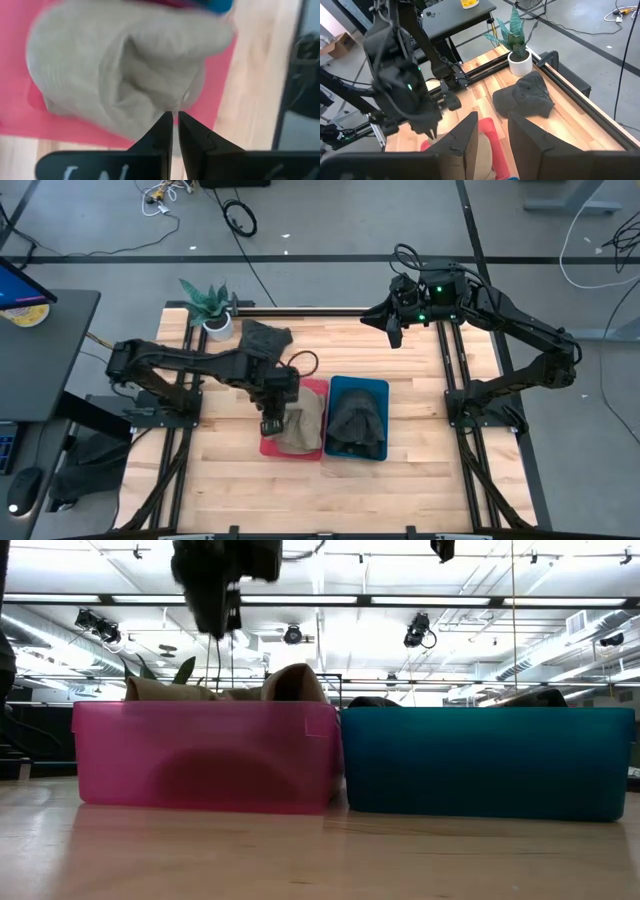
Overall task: Pick & Place hat
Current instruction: Put the black cap into the blue bin
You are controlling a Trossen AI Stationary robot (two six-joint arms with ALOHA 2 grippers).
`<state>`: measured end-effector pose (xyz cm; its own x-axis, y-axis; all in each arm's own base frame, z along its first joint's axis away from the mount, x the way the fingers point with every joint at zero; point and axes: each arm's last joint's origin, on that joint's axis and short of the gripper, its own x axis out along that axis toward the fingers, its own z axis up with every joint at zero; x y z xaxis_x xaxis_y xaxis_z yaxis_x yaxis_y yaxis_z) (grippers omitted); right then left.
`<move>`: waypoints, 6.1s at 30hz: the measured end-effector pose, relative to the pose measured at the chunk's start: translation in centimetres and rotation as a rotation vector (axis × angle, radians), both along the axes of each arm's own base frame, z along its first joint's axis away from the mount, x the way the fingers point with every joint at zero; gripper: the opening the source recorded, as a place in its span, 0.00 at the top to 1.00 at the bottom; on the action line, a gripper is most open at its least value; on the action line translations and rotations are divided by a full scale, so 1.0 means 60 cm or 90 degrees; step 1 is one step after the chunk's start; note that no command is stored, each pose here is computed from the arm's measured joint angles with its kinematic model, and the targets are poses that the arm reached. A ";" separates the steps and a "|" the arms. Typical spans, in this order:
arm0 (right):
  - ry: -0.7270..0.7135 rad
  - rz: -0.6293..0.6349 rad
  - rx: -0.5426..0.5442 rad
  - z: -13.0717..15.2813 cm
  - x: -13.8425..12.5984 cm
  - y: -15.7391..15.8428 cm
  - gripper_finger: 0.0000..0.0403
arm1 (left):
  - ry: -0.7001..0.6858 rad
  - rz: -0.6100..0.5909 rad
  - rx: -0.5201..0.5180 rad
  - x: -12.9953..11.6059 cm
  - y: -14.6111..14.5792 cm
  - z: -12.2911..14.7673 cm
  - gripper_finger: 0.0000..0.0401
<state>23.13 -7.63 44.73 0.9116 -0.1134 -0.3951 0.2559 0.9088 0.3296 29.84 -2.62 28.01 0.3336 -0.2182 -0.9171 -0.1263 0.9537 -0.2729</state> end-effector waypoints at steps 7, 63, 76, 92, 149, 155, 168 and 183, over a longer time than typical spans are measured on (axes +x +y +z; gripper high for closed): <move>-0.002 0.000 0.000 -0.001 0.003 -0.001 0.72 | -0.147 0.062 0.042 -0.032 0.013 0.069 0.92; -0.059 -0.143 0.010 -0.001 0.015 -0.075 0.72 | 0.086 -0.009 0.103 -0.134 0.436 -0.098 0.44; -0.039 -0.136 0.017 -0.006 0.014 -0.073 0.72 | 0.128 -0.006 0.077 -0.117 0.457 -0.158 0.44; -0.037 -0.116 0.012 -0.006 0.014 -0.072 0.72 | 0.145 -0.010 0.027 -0.114 0.455 -0.180 0.75; -0.212 -0.162 -0.043 0.092 -0.187 0.019 0.72 | -0.230 0.069 0.028 0.181 0.045 0.138 0.98; -0.214 -0.150 -0.033 0.091 -0.187 0.020 0.72 | -0.232 0.065 0.014 0.208 0.021 0.112 0.98; -0.205 -0.135 -0.020 0.089 -0.195 0.027 0.72 | -0.208 0.076 -0.029 0.262 0.016 0.041 0.98; -0.195 -0.133 -0.036 0.087 -0.195 0.027 0.72 | -0.113 0.039 -0.087 0.302 0.010 -0.066 0.98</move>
